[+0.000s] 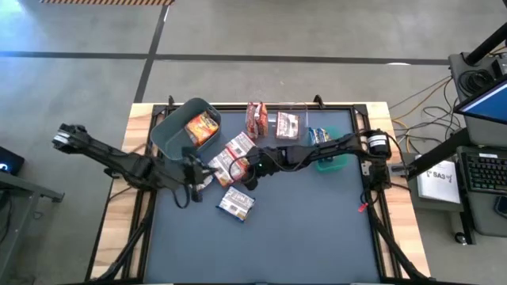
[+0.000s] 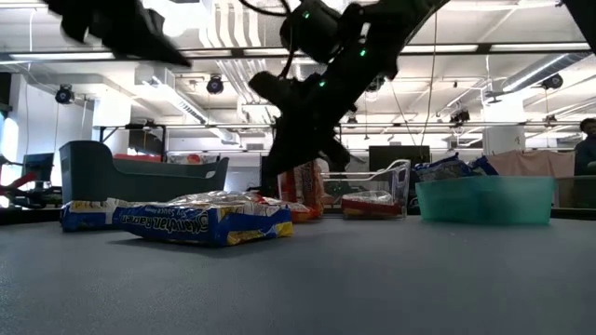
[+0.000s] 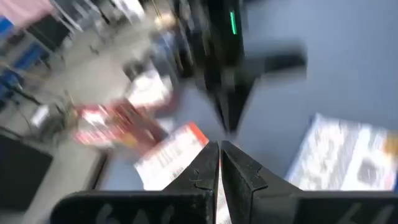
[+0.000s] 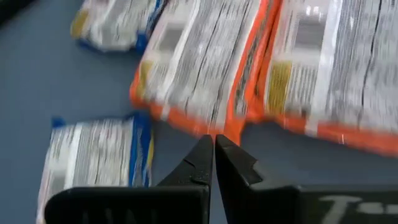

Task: Sort Maruchan noodles
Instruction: Put the orange noodle pack into the gray bin

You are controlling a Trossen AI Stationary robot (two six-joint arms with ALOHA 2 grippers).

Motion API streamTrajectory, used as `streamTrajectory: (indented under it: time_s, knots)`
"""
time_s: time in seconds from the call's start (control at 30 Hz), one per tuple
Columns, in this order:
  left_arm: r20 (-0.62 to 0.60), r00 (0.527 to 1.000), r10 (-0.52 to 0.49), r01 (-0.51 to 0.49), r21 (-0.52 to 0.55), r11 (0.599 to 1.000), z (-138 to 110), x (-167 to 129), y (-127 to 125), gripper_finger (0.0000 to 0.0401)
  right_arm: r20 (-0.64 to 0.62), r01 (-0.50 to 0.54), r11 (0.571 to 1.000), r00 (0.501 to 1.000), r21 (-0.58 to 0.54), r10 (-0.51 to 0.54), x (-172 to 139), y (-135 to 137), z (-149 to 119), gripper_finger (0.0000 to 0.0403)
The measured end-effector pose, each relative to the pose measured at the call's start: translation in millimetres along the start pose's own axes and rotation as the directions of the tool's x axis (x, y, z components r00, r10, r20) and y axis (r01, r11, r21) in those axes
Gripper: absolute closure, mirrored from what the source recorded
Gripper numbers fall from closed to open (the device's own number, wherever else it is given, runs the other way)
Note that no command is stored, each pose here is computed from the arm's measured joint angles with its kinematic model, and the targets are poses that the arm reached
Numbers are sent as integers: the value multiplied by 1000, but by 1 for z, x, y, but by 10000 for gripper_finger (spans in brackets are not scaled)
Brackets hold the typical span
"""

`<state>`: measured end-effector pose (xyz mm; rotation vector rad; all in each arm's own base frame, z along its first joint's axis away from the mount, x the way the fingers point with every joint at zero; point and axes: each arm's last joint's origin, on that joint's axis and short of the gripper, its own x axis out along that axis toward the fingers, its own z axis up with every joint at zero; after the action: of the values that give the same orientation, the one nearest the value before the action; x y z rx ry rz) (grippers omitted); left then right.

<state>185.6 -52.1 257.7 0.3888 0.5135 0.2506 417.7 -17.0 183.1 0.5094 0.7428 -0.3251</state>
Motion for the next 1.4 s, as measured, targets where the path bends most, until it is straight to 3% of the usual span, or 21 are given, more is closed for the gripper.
streamTrajectory:
  time_s: [0.37, 0.5, 0.63, 0.93, 1.2, 1.4]
  knots:
    - [-288, 958, -2, 4, 6, 1000, -44, 55, -30, 401, -49, 18, 998, 999, -52, -20, -5, 17, -24, 394]
    - [-360, 933, 14, -10, 12, 1000, -60, 69, -37, 401, 1, 128, 992, 992, 8, -128, -3, 10, -29, 394]
    - [-421, 906, 38, -34, 16, 999, -76, 79, -42, 401, 1, 142, 985, 990, 92, -143, 0, -2, -28, 384]
    - [-454, 889, 59, -62, 9, 998, -86, 94, -48, 401, 105, 41, 985, 993, 167, -59, 7, -14, -9, 272]
    - [-472, 879, 66, -82, -14, 996, -90, 96, -51, 401, 77, 2, 974, 997, 227, -20, 23, -16, -17, 164]
    - [-482, 876, 28, -65, -60, 996, -90, 94, -50, 401, 77, -16, 962, 997, 274, -5, 39, -15, -26, 114]
